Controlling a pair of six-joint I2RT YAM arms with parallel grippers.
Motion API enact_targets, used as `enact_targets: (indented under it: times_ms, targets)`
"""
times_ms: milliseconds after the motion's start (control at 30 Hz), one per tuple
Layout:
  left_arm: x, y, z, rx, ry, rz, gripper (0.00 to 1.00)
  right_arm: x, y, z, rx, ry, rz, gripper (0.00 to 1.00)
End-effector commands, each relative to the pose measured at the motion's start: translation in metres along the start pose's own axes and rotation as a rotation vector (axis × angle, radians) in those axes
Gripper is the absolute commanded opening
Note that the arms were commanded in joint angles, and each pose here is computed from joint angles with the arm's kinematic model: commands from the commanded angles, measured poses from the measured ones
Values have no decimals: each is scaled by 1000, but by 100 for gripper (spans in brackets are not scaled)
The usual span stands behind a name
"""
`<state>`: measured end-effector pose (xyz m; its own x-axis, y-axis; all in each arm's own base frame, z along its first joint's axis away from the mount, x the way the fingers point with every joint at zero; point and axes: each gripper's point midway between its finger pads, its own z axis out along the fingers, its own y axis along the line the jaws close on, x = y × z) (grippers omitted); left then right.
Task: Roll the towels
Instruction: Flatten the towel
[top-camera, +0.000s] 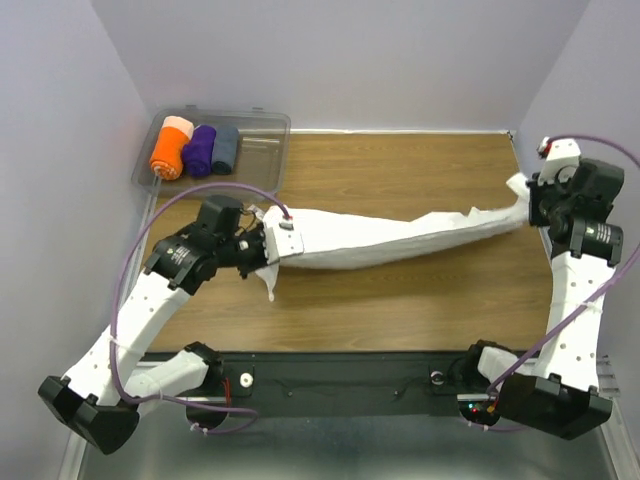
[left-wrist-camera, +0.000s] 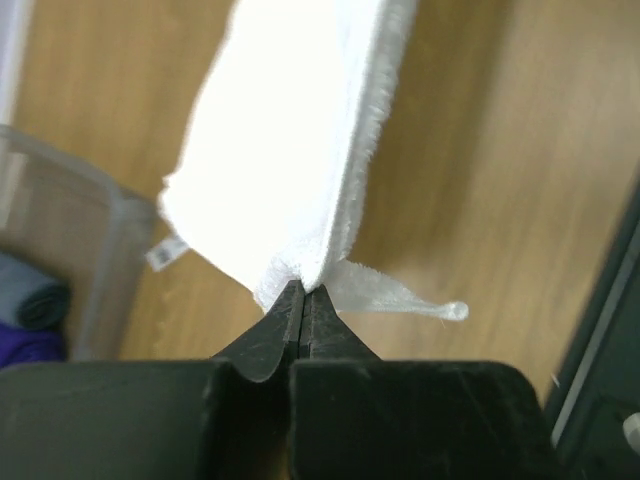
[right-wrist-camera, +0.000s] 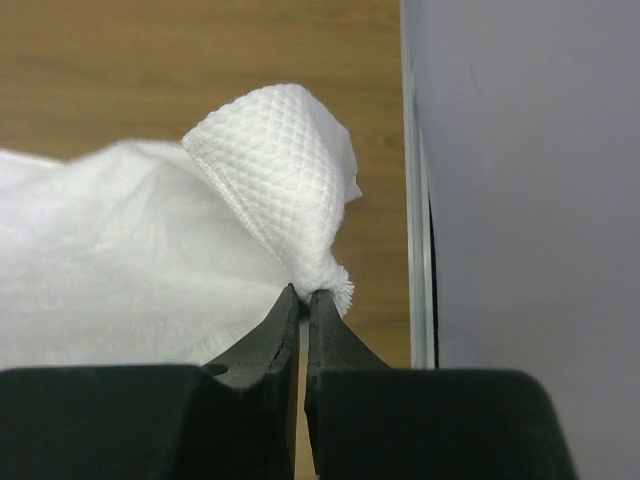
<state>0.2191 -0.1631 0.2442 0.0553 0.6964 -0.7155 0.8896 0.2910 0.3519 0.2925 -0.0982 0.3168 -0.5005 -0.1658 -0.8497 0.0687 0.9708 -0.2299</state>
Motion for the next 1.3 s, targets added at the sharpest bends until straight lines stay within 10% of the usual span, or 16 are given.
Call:
enact_targets:
  times_ms: [0,333,367,433,467,567,733,967,1267]
  targets:
    - [42,-64,1,291,127,90,0,64,-1,-5,-15,209,-195,1]
    - [89,-138,39,530,271,130,0,191,28,-27,-239,560,-471,1]
    - [91,-142,41,541,278,133,12,196,32,-29,-268,572,-476,5]
    - [92,-143,43,546,294,109,27,201,35,-33,-293,598,-475,26]
    - [89,-142,44,537,294,96,36,198,36,-31,-302,595,-466,63]
    - [68,-125,43,471,256,66,50,164,34,-29,-282,507,-419,100]
    - [50,-61,48,257,177,-28,59,108,43,-10,-348,387,-282,97]
    - [83,16,96,10,242,-220,36,121,64,61,-474,445,-121,48]
    - [133,28,154,2,379,-324,32,166,90,123,-506,558,-92,43]
